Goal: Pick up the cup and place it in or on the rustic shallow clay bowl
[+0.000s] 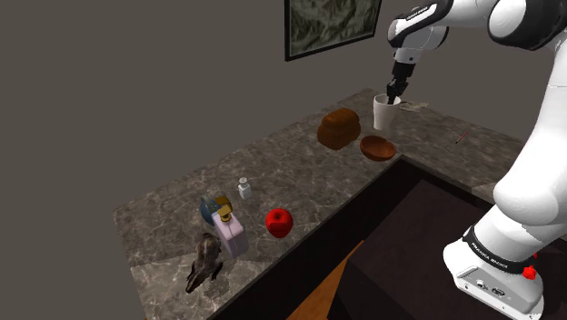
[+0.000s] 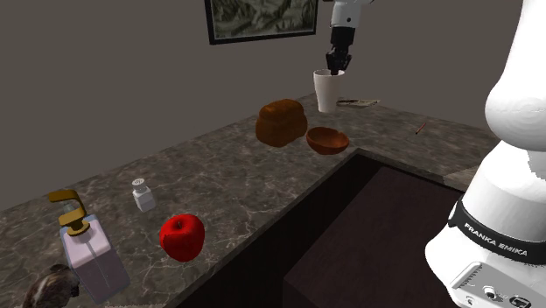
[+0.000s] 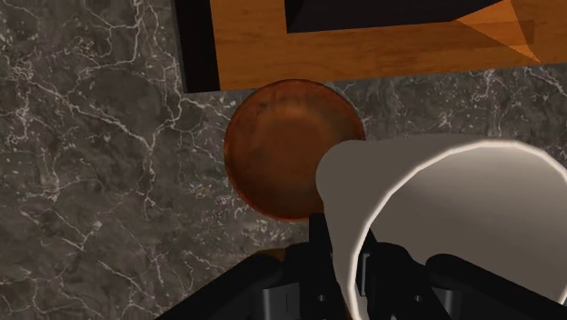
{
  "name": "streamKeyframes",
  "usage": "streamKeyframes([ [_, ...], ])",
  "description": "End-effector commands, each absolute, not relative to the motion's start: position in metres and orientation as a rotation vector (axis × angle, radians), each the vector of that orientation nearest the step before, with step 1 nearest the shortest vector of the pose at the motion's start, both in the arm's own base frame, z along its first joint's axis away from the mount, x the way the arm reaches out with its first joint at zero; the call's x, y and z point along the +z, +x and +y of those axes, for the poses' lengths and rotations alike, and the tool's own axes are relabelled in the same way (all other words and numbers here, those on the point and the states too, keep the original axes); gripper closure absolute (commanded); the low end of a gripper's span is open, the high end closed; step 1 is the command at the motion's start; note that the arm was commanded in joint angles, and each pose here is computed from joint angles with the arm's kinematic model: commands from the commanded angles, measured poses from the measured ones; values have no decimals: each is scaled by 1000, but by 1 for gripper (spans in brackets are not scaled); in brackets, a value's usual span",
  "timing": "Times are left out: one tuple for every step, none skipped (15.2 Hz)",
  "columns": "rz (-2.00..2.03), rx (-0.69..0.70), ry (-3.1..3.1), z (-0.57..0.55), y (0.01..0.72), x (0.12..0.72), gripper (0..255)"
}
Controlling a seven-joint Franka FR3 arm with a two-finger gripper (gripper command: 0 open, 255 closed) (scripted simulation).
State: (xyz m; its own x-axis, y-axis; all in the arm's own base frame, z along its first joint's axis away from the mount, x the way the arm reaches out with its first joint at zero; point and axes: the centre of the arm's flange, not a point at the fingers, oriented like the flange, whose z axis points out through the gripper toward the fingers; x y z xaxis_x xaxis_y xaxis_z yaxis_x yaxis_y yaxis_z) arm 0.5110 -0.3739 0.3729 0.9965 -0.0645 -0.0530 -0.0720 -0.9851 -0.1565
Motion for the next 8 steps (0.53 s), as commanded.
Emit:
streamKeyframes([
  [101,72,-2980,-400,507,375,255],
  [101,72,-2980,-405,506,375,255],
  [101,72,-2980,-405,506,370,255],
  [101,72,-2980,-405,506,365,255],
  [101,72,-2980,-405,506,359,255],
  [101,72,-2980,-405,506,354,255],
  [101,72,-2980,-405,506,349,255],
  [101,72,-2980,-405,506,343,255],
])
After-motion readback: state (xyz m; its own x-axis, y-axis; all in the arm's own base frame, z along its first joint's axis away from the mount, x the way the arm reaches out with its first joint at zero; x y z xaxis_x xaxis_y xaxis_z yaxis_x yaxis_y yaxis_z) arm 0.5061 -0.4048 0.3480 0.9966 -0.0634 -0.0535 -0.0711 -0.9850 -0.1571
